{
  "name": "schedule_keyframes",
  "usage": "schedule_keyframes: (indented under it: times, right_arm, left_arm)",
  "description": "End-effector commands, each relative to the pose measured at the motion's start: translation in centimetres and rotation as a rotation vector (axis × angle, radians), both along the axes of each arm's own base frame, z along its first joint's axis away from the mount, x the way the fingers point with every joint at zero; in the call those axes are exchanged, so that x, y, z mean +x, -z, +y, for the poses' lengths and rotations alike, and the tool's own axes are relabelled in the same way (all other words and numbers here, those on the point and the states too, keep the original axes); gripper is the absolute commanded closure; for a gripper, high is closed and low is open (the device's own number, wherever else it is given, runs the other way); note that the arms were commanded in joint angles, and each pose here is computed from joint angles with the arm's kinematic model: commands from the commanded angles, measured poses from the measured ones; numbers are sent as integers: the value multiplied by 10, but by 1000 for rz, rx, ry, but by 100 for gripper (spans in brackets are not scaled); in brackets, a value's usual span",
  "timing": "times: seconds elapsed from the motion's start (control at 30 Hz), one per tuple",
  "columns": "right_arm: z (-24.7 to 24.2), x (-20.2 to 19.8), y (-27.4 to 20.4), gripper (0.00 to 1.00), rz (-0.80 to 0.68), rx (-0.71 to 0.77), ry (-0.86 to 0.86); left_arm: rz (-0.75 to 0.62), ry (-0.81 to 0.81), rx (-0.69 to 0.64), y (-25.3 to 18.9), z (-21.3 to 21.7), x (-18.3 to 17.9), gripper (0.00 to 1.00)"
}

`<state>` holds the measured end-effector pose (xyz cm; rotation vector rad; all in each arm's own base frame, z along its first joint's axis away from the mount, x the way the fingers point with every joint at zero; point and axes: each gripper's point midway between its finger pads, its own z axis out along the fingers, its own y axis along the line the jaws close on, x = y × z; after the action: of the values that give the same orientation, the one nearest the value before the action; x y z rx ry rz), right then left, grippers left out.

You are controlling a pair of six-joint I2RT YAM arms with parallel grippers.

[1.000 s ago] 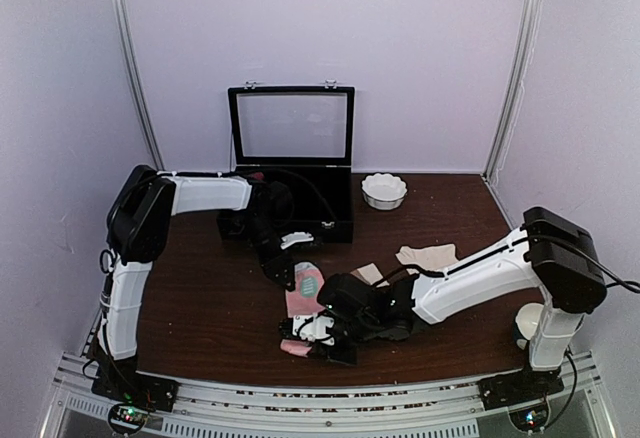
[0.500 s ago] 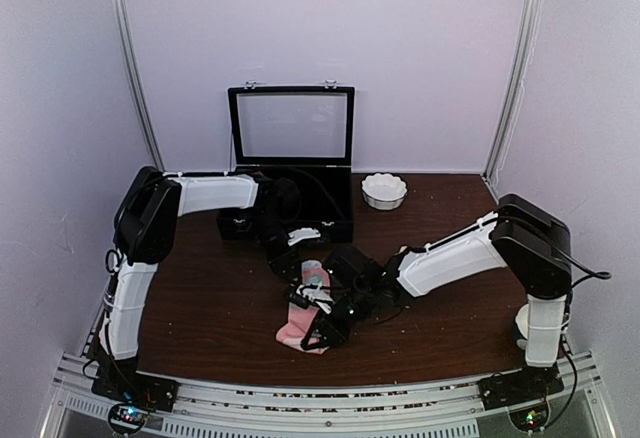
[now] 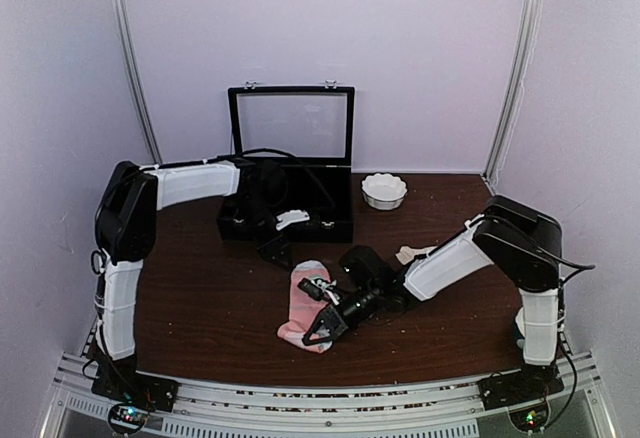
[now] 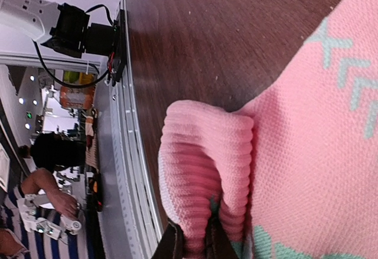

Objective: Roll the socks
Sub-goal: Roll the sock at the center of the board.

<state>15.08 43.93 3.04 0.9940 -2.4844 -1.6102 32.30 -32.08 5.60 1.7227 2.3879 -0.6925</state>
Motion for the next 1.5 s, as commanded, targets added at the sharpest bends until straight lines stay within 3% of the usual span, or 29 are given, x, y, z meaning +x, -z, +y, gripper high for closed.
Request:
schedule_keyframes:
  times: [0.0, 0.1, 0.23, 0.4, 0.73, 1.0, 1.13, 1.4, 1.47]
  right_arm:
    - [-25, 2, 53, 100, 227, -169, 177]
    - [-31, 17, 56, 100, 278, -156, 272]
    - [-40, 27, 71, 100, 315, -209, 349]
    - [-42, 30, 82, 100, 351, -240, 391]
    - [-48, 32, 88, 100, 381, -248, 427]
    - [-45, 33, 83, 100, 390, -219, 416]
    - [-44, 34, 81, 100, 391, -205, 412]
    - [-36, 39, 60, 100, 362, -118, 406]
    - [-36, 40, 53, 95, 334, -101, 401]
  left_arm:
    - [-121, 66, -22, -42, 22, -5, 50]
    - [-125, 134, -56, -53, 31, -30, 51]
    - [3, 239, -157, -58, 35, -81, 55]
    - [59, 354, -169, -39, 22, -131, 58]
    - [12, 437, -142, -6, -23, -138, 59]
    - [5, 509, -76, 21, -23, -144, 62]
    - [2, 513, -21, 37, -17, -140, 70]
    - [29, 475, 62, 58, -9, -136, 98]
    - [65, 461, 84, 63, -7, -138, 100]
